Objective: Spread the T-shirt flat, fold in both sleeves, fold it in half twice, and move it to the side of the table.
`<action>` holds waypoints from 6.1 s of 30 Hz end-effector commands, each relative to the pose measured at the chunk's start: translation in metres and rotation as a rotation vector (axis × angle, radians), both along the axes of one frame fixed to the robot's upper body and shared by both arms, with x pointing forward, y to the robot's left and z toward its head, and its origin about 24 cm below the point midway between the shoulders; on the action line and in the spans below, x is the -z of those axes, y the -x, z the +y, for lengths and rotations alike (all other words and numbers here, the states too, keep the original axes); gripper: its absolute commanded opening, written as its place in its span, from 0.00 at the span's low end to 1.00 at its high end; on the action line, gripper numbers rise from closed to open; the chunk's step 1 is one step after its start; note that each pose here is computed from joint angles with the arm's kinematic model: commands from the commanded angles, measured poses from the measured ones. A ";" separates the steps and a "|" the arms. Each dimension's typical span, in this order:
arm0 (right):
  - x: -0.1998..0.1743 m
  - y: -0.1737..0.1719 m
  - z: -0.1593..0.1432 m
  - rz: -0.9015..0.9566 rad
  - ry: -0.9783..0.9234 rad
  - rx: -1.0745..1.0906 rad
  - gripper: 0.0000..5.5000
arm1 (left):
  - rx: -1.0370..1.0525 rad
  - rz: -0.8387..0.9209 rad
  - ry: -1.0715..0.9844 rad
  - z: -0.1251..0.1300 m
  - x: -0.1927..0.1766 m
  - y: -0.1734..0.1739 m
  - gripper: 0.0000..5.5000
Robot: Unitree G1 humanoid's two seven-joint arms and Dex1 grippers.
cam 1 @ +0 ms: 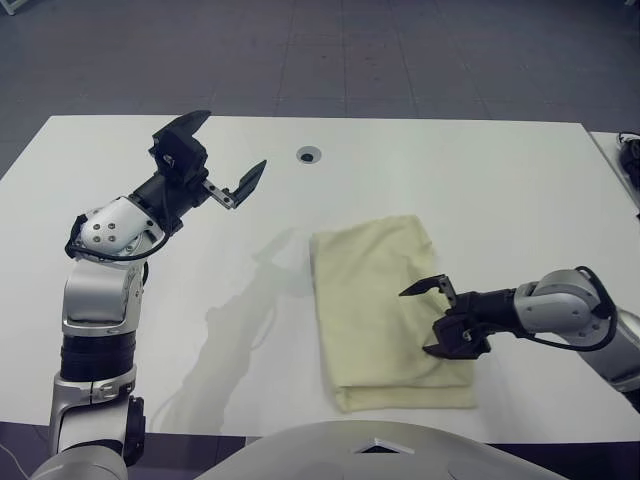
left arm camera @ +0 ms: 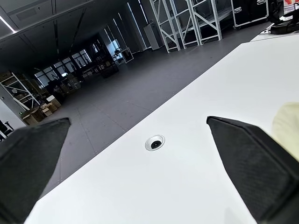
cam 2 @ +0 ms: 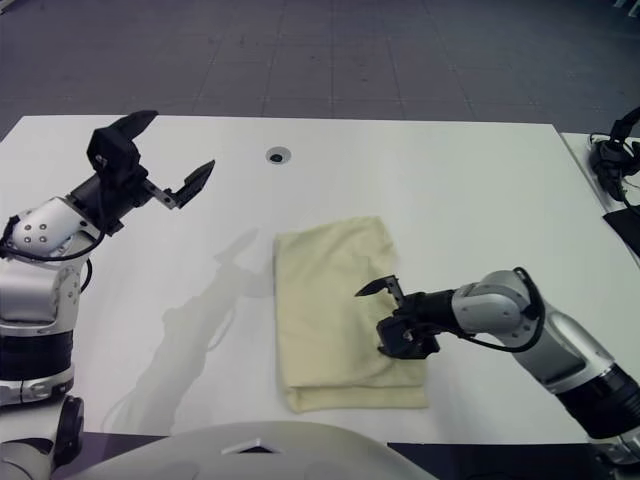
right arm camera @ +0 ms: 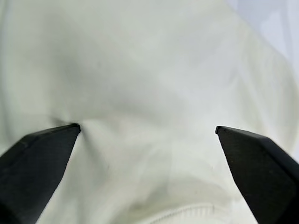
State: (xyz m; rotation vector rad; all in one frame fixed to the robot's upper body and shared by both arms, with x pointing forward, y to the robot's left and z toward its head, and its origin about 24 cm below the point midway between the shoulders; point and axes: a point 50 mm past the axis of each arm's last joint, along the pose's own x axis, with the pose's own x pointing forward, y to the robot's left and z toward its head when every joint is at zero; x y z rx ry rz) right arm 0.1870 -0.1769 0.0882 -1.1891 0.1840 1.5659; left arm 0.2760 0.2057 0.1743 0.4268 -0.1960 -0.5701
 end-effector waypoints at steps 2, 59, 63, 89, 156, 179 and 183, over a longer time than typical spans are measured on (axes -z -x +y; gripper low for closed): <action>0.019 0.002 0.010 0.042 -0.043 0.028 0.98 | 0.013 0.027 -0.013 -0.001 0.006 0.001 0.98; 0.042 0.088 -0.027 0.115 -0.145 0.098 0.37 | 0.863 0.446 -0.589 -0.024 0.104 0.149 0.19; 0.043 0.090 -0.026 0.134 -0.136 0.091 0.25 | 0.851 0.417 -0.597 -0.025 0.100 0.146 0.07; 0.048 0.089 -0.029 0.155 -0.122 0.105 0.01 | 0.779 0.416 -0.671 -0.008 0.104 0.124 0.60; -0.024 0.072 -0.036 0.582 -0.554 0.325 0.01 | 0.898 0.522 -0.469 -0.002 0.056 0.165 0.00; -0.054 -0.018 -0.038 0.459 -0.597 0.328 0.01 | 0.917 0.559 -0.381 0.000 0.028 0.083 0.00; -0.051 -0.047 -0.037 0.441 -0.596 0.351 0.01 | 0.852 0.553 -0.353 -0.002 0.033 0.048 0.00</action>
